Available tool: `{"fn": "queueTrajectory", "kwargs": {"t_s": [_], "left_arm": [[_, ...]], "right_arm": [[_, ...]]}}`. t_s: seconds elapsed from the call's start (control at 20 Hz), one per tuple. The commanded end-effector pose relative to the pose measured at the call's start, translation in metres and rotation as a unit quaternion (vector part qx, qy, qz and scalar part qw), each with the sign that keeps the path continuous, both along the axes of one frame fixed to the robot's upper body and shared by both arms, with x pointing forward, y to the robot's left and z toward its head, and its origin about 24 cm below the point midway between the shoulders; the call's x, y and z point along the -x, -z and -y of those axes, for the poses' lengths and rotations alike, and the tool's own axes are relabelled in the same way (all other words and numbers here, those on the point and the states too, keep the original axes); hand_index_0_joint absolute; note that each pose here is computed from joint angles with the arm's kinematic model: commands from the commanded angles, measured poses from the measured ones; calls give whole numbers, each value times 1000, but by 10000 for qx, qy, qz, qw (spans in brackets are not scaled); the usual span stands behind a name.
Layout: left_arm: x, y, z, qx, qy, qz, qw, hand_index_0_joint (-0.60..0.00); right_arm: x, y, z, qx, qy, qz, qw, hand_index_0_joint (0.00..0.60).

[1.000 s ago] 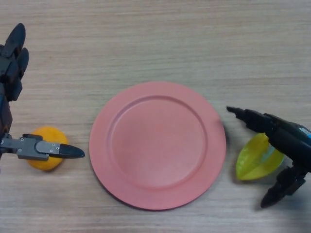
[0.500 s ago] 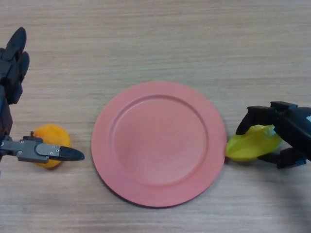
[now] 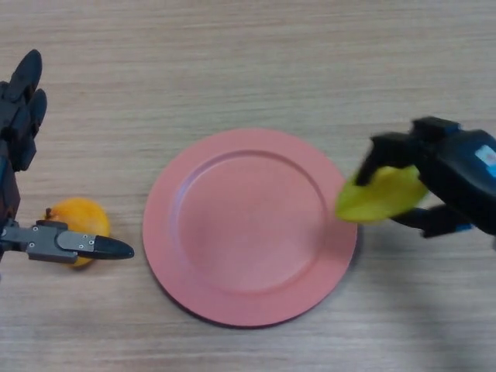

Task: Pick up the yellow starfruit and place it on the plate

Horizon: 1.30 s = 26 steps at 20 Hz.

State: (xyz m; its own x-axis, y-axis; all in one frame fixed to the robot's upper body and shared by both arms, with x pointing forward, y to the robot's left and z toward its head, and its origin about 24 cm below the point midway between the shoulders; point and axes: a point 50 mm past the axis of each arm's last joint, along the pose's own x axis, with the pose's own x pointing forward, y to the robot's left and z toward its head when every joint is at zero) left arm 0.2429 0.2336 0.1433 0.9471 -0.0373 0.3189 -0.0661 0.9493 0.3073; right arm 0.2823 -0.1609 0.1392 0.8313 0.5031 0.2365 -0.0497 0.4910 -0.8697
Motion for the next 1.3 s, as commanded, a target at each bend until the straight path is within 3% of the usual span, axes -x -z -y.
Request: {"fn": "queueTrajectory", "kwargs": {"t_s": [0.05, 0.1, 0.15, 0.25, 0.3, 0.35, 0.4, 0.55, 0.7, 0.8, 0.85, 0.9, 0.95, 1.0, 1.05, 1.15, 1.3], "left_arm": [[12, -35, -12, -311, -173, 962, 9947, 0], [12, -35, -12, -313, -175, 967, 9947, 0], [12, -35, -12, -301, -195, 984, 9945, 0], [12, -35, -13, -293, -220, 1007, 9942, 0], [12, -36, -13, -283, -218, 996, 9944, 0], [11, -36, -13, -294, -215, 1004, 9943, 0], [11, -37, -12, -295, -210, 1012, 9942, 0], [12, -36, -13, -245, -206, 1055, 9939, 0], [12, -38, -14, -192, -239, 1123, 9932, 0], [13, -37, -16, -152, -278, 1141, 9930, 0], [12, -37, -18, -114, -303, 1109, 9933, 0], [12, -38, -18, -103, -315, 1106, 9933, 0], [12, -38, -18, -93, -315, 1099, 9934, 0], [11, -38, -18, -82, -315, 1093, 9935, 0], [11, -38, -18, -61, -315, 1081, 9936, 0], [9, -37, -16, -28, -327, 1040, 9940, 0], [7, -39, -11, -80, -269, 982, 9948, 0]], "right_arm": [[6, -36, -18, -511, -517, 890, 9934, 600], [6, -37, -23, -547, -597, 866, 9929, 600], [12, -33, -37, -1139, -925, 311, 9887, 600], [17, -23, -54, -1693, -1185, -377, 9777, 600], [17, -21, -57, -1819, -1230, -582, 9739, 600], [18, -17, -65, -2205, -1293, -999, 9616, 600], [17, -15, -67, -2275, -1304, -1086, 9589, 600], [18, 6, -83, -2073, -1503, -1082, 9606, 600], [14, 17, -91, -2107, -1441, -1372, 9571, 600], [9, 21, -90, -2037, -1320, -1240, 9621, 600], [3, 24, -88, -1779, -1067, -1003, 9731, 600], [1, 25, -86, -1822, -926, -1061, 9731, 600], [0, 25, -85, -1772, -867, -976, 9755, 450], [-2, 25, -84, -1707, -811, -896, 9779, 350], [-6, 22, -82, -1604, -688, -603, 9828, 200], [-15, 11, -75, -1576, -441, 10, 9865, 0], [-16, 0, -69, -1820, -297, 169, 9827, 0]]}}
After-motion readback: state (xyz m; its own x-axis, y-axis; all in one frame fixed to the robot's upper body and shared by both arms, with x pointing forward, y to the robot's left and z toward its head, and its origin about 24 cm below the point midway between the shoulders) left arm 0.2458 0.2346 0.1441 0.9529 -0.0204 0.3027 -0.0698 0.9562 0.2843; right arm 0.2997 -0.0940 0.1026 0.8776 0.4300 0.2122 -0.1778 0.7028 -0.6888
